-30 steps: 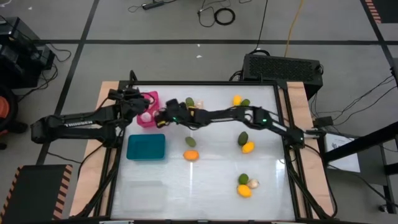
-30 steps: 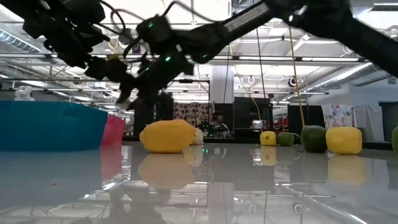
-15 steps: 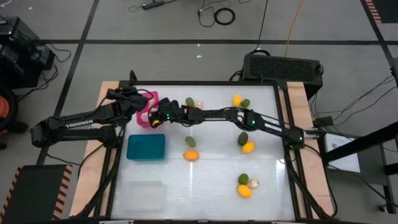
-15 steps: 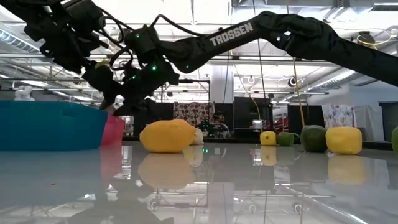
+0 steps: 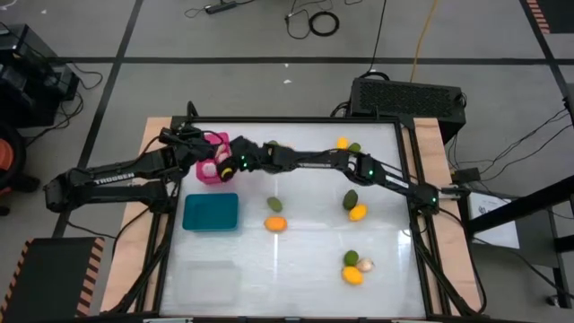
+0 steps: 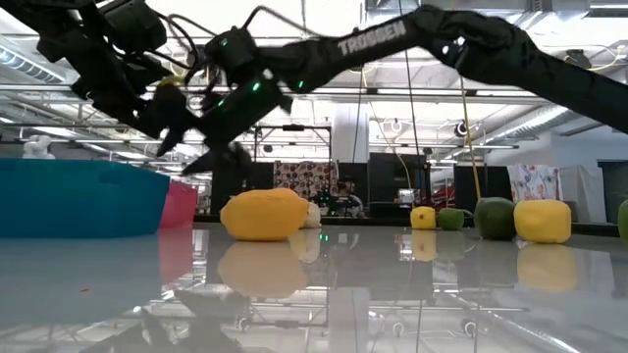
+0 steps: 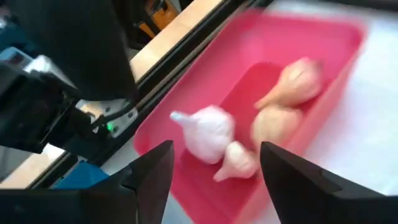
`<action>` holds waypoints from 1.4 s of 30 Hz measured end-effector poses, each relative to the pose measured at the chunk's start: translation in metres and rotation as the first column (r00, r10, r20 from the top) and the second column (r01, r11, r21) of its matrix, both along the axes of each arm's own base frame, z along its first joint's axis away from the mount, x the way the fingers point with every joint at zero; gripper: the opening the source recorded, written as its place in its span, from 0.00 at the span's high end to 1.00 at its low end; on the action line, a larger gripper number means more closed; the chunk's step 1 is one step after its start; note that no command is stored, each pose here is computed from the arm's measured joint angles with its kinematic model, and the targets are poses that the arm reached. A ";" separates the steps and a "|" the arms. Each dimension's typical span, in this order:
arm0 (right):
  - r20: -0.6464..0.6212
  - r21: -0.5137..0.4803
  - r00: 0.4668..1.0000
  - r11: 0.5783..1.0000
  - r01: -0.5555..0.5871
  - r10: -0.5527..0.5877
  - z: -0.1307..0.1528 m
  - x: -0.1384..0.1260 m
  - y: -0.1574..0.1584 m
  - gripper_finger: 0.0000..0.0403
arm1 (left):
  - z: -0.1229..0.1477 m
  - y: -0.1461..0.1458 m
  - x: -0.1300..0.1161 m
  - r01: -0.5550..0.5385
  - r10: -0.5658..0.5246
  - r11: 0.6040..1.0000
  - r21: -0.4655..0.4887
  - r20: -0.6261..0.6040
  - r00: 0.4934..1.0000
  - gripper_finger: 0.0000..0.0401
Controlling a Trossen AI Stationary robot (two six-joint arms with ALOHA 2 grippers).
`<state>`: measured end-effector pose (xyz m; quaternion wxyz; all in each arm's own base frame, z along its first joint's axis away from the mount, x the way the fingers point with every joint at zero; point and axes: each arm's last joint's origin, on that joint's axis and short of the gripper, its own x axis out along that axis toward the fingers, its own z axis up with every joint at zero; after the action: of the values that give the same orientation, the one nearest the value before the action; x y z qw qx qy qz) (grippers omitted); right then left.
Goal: Sort produce into baskets
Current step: Put the white garlic into the pink bin
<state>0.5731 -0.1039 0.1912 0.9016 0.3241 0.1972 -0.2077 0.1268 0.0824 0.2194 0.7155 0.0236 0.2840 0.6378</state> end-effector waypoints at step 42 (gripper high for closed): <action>-0.706 -0.067 0.685 0.979 0.192 -0.182 0.051 -0.124 -0.083 0.43 | 0.003 -0.055 -0.011 0.752 -0.643 0.642 -0.150 0.429 0.635 0.34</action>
<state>0.4493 -0.1865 0.2418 0.7286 0.2435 0.4952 -0.4057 0.1162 0.0270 0.2229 0.9389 -0.0906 0.2231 0.2458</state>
